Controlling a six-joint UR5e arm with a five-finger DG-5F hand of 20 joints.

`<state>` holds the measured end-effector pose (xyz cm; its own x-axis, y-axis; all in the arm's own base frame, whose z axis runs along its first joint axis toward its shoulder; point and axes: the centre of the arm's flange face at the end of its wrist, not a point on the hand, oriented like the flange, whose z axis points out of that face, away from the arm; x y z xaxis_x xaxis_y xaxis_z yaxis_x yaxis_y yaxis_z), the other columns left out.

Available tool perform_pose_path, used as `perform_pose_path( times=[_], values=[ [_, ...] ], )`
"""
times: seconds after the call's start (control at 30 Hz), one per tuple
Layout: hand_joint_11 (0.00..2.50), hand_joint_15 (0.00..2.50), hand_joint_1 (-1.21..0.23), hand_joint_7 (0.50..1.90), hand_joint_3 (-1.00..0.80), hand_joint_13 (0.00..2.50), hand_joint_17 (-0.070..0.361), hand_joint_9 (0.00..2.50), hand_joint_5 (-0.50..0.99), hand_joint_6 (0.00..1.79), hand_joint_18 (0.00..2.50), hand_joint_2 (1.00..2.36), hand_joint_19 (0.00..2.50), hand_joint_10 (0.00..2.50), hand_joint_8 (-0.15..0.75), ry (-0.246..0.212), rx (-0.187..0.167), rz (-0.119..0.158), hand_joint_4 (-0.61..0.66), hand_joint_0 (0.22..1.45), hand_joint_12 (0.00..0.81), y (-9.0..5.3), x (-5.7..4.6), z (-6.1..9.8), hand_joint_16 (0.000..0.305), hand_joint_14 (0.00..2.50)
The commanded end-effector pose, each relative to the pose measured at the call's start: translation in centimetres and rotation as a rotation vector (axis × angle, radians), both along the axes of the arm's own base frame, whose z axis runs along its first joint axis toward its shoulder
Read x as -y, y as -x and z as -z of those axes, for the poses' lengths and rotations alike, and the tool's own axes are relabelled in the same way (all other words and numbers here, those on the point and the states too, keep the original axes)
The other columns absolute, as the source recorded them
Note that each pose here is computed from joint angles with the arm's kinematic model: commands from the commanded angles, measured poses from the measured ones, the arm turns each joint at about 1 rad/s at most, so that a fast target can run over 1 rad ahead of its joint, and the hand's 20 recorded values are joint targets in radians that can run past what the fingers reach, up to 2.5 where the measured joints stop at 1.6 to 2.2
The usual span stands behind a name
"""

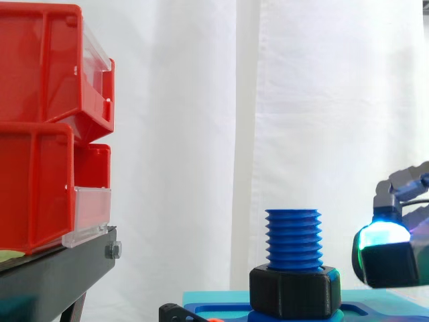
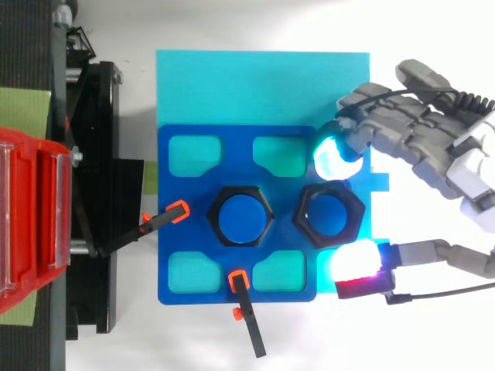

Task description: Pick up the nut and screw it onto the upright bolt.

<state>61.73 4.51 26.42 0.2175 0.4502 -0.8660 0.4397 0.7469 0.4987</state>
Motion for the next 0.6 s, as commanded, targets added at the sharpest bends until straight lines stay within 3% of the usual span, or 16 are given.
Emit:
perform_pose_path(
  times=[0.0, 0.17, 0.23, 0.3, 0.4, 0.43, 0.57],
  values=[
    [0.00, 0.00, -0.64, 1.38, -0.50, 0.39, 0.085, 0.54, -0.14, 0.50, 0.18, 1.00, 0.00, 0.00, 0.308, -0.003, -0.007, 0.000, 0.26, 0.54, 0.330, 0.7, 0.3, -1.4, 0.038, 0.00],
    [0.00, 0.00, -0.64, 1.38, -0.50, 0.40, 0.084, 0.55, -0.14, 0.50, 0.18, 1.00, 0.00, 0.00, 0.308, 0.001, -0.013, 0.002, 0.26, 0.55, 0.332, 2.1, 1.1, -4.7, 0.037, 0.00],
    [0.00, 0.00, -0.64, 1.38, -0.50, 0.40, 0.084, 0.55, -0.14, 0.50, 0.18, 1.00, 0.00, 0.00, 0.308, 0.000, -0.012, 0.003, 0.26, 0.55, 0.333, 2.3, 1.3, -5.3, 0.037, 0.00],
    [0.00, 0.00, -0.64, 1.38, -0.50, 0.40, 0.084, 0.55, -0.14, 0.50, 0.18, 1.00, 0.00, 0.00, 0.308, -0.009, 0.004, 0.008, 0.26, 0.55, 0.333, 2.6, 1.7, -6.4, 0.037, 0.00],
    [0.00, 0.00, -0.64, 1.38, -0.50, 0.41, 0.083, 0.55, -0.14, 0.50, 0.19, 1.00, 0.00, 0.00, 0.309, -0.016, 0.021, 0.008, 0.26, 0.55, 0.334, 2.2, 1.9, -7.3, 0.037, 0.00],
    [0.00, 0.00, -0.64, 1.37, -0.50, 0.41, 0.083, 0.56, -0.14, 0.50, 0.19, 1.00, 0.00, 0.00, 0.309, -0.024, 0.039, 0.006, 0.26, 0.55, 0.333, 1.7, 2.0, -8.3, 0.037, 0.00],
    [0.00, 0.00, -0.64, 1.38, -0.50, 0.41, 0.083, 0.56, -0.14, 0.50, 0.18, 1.00, 0.00, 0.00, 0.309, -0.031, 0.061, -0.014, 0.26, 0.55, 0.333, 0.7, 2.5, -10.4, 0.037, 0.00]
  ],
)
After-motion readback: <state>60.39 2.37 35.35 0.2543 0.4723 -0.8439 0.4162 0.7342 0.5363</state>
